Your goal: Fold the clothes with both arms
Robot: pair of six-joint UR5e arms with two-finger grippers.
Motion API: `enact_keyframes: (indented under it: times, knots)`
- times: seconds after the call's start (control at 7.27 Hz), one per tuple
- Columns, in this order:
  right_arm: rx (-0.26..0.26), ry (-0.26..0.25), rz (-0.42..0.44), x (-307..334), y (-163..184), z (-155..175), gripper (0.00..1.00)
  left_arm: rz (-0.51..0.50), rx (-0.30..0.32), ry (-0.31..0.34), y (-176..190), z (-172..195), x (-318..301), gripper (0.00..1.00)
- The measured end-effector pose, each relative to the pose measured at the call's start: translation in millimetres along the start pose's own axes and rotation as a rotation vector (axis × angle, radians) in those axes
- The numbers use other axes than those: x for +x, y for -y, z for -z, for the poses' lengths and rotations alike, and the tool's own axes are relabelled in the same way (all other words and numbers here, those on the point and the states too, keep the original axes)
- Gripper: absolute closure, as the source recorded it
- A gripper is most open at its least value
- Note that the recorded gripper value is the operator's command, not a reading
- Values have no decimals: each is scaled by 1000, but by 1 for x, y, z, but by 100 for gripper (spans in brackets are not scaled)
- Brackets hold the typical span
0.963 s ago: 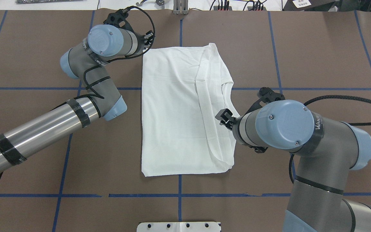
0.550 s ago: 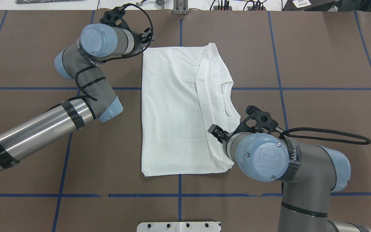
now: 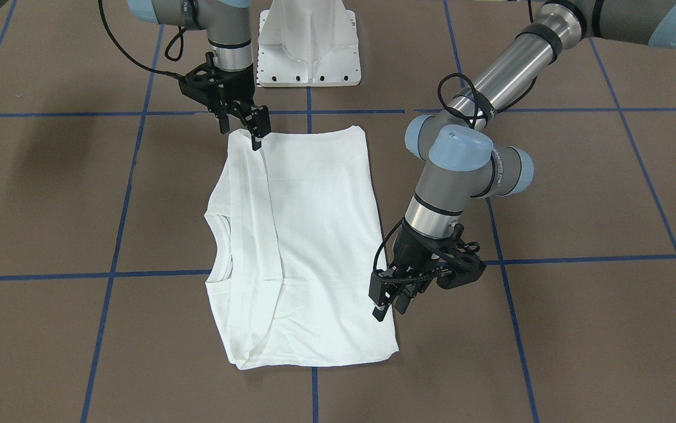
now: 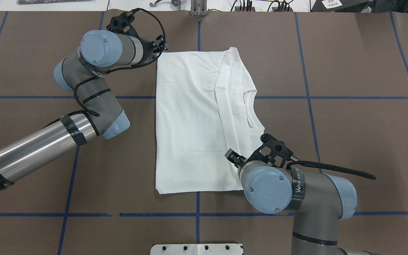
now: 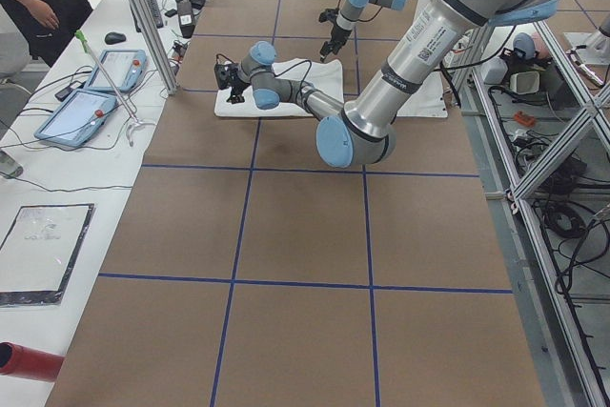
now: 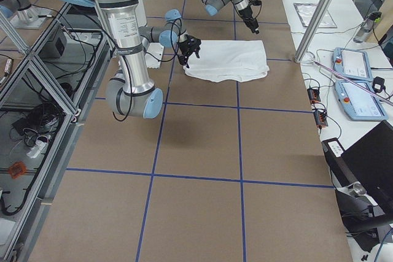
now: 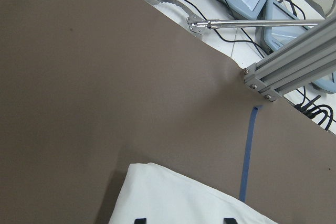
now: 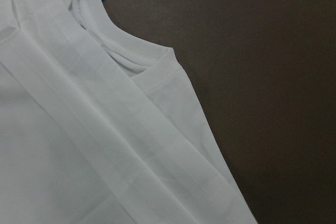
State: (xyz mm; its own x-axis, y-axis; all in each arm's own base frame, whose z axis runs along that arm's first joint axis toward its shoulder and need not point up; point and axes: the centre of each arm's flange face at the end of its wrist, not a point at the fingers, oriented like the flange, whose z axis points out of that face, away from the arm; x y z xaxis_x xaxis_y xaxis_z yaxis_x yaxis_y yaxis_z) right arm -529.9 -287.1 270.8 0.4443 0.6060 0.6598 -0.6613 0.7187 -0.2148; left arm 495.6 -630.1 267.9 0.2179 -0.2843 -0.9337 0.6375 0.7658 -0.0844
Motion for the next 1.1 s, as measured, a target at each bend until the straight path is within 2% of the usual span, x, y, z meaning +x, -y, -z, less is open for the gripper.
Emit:
enact_keyframes:
  times: [0.55,1.1]
  knots:
    - [-5,-28,13,13,-18,-16,15,3,-3,-1,-2,3,-3,41]
    - [-6,-29,13,16,-13,-12,17,27,-4,-3,-3,3,-3,41]
